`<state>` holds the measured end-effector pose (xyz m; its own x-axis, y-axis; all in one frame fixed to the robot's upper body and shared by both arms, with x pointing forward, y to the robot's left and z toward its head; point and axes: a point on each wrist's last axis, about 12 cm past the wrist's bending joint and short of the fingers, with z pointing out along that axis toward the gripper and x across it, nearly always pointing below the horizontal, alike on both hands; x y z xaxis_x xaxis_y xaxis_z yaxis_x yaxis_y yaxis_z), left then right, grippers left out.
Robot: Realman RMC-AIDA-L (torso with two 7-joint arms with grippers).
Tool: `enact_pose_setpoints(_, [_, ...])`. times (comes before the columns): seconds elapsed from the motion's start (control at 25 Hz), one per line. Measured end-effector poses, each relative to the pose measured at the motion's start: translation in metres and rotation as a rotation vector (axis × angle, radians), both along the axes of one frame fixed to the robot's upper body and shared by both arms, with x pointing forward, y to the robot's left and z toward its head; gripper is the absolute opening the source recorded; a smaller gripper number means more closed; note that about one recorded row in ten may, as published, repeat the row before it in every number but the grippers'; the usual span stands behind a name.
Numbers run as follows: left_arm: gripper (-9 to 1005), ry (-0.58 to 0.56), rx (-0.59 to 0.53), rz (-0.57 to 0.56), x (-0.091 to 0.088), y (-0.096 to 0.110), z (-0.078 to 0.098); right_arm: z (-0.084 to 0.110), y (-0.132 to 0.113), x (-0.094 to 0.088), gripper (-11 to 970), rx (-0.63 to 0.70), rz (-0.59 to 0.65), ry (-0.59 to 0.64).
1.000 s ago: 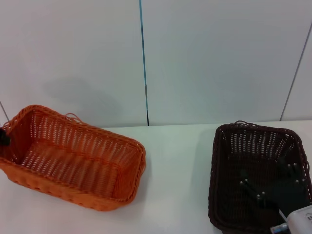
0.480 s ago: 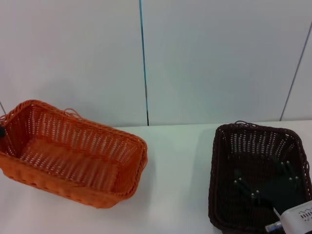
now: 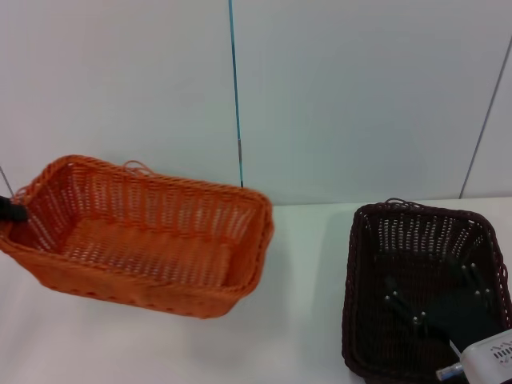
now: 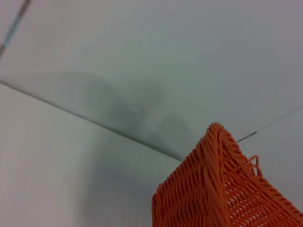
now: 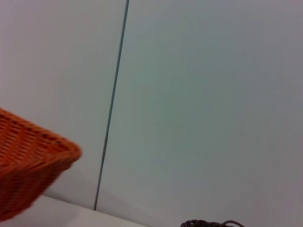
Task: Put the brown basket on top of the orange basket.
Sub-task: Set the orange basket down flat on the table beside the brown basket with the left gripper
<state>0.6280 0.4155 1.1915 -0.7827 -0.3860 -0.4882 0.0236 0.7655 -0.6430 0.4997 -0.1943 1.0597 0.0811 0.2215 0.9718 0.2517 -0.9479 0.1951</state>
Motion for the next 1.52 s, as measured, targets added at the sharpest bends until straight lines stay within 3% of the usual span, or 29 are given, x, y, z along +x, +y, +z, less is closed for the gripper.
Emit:
enact_pose_setpoints(0.12, [176, -0.024, -0.058, 0.015, -0.008, -0.014, -0.019, 0.0, 0.0, 0.0, 922, 0.0, 0.0, -0.001])
enact_pose_setpoints(0.68, [178, -0.06, -0.111, 0.058, -0.036, -0.043, -0.07, 0.005, 0.002, -0.001, 922, 0.006, 0.006, -0.014])
enact_pose_setpoints(0.88, [179, -0.084, -0.156, 0.083, -0.043, -0.05, -0.081, 0.006, 0.005, -0.003, 922, 0.01, 0.013, -0.015])
enact_pose_setpoints(1.52, [182, -0.076, -0.14, 0.079, -0.047, -0.068, -0.106, 0.008, 0.008, -0.008, 922, 0.027, 0.018, -0.018])
